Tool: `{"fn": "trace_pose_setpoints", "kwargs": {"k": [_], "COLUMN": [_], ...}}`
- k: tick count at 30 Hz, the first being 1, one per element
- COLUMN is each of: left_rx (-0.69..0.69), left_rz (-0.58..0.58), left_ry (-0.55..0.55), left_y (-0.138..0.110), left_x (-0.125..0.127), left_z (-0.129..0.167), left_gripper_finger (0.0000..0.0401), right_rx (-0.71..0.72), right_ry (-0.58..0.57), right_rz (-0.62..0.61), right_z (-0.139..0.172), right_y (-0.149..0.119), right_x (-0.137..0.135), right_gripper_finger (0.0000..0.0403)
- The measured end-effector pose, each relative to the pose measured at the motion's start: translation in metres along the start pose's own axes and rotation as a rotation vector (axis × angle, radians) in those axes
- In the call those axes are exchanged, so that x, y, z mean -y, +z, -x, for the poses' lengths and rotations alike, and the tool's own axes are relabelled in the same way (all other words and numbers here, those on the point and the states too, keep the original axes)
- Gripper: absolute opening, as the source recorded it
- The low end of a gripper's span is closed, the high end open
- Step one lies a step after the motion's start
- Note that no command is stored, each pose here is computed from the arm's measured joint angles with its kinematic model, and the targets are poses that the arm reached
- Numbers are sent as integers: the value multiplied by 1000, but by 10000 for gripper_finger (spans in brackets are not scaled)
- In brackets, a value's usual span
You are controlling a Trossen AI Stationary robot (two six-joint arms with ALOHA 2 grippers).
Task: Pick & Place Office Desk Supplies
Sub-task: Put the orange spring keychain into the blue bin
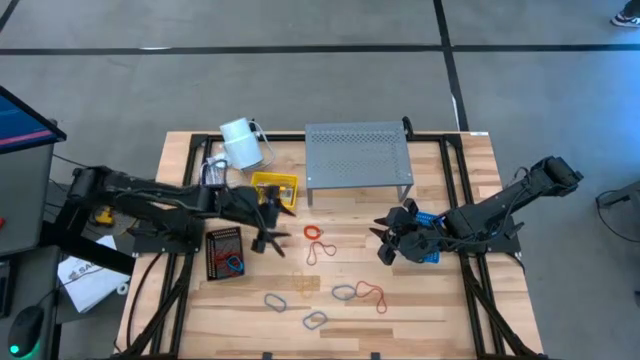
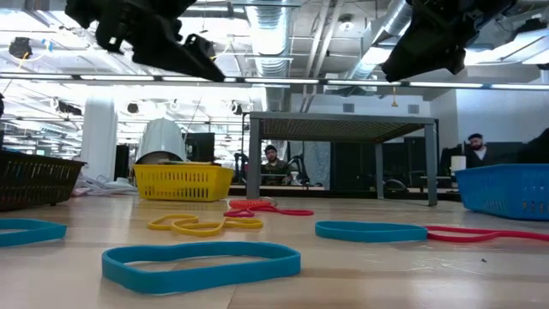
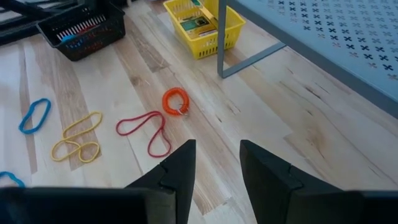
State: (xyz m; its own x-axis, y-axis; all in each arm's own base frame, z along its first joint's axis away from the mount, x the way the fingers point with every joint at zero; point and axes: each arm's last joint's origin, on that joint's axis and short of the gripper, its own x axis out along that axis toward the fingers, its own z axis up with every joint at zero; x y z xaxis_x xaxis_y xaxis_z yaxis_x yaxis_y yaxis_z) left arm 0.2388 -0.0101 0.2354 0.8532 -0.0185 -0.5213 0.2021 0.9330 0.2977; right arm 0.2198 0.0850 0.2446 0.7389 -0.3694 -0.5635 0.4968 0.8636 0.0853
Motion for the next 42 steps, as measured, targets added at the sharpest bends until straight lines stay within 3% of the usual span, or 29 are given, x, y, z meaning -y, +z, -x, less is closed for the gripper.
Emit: {"fn": "trace_pose_setpoints", "kwargs": {"k": [4,22,42], "left_rx": [-60,-394,-517], "left_rz": [-38,-143,-159], "left_ry": [-45,-182,-197], "left_y": [-4,-2,-33], "left_x": [10,7,11], "left_z": [-19,-93,-132], "left_gripper_finger": [250,250,250], "right_rx": [7,2,4], "right_ry": [6,23,25], "right_rz": [-7,1,-1], "right_z": [0,2,2], "right_y": [1,-1,-1], "right_x": [-1,-3,-3], "right_gripper_finger": [123,123,123]}}
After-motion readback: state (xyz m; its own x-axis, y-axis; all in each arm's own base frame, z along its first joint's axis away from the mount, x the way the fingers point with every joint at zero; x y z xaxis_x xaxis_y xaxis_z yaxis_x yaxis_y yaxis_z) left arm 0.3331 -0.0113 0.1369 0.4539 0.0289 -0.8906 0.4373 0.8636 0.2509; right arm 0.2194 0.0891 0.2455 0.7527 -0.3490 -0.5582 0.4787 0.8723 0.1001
